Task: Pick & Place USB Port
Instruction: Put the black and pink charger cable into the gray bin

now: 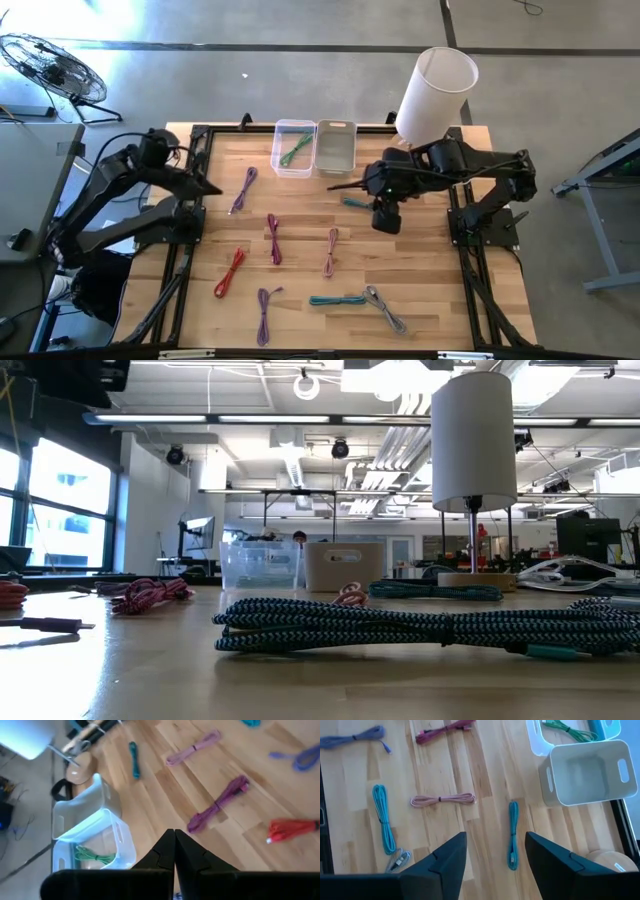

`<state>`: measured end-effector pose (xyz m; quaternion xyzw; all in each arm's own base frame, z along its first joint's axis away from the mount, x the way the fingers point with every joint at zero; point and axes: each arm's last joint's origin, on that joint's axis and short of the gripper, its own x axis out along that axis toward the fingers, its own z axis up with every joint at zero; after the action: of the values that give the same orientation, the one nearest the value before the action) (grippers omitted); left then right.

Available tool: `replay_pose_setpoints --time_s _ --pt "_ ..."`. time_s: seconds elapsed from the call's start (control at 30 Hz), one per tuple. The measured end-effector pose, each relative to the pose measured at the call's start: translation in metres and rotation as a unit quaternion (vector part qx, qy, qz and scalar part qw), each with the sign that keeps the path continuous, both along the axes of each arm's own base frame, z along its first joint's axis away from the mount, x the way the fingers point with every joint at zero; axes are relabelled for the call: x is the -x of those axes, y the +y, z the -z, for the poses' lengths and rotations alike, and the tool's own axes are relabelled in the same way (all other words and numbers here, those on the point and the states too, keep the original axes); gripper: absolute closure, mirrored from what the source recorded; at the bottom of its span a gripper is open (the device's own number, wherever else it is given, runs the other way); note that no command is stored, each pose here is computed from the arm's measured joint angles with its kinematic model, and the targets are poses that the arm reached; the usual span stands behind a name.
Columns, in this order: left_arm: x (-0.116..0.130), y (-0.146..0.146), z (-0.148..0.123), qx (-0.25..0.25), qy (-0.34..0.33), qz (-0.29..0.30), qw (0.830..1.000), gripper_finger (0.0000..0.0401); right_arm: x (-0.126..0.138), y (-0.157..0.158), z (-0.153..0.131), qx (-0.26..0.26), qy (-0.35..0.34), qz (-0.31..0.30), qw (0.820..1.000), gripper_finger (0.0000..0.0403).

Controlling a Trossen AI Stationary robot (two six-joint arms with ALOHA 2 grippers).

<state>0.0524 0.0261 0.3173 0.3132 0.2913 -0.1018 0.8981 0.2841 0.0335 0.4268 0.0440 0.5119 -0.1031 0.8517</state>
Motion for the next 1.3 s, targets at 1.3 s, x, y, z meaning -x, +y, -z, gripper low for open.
replay_pose_setpoints --time_s 1.3 --pt "-0.166 -0.042 0.078 -0.093 0.284 0.138 0.944 0.0392 -0.02 0.011 0.049 -0.069 0.041 -0.076 0.994 0.0209"
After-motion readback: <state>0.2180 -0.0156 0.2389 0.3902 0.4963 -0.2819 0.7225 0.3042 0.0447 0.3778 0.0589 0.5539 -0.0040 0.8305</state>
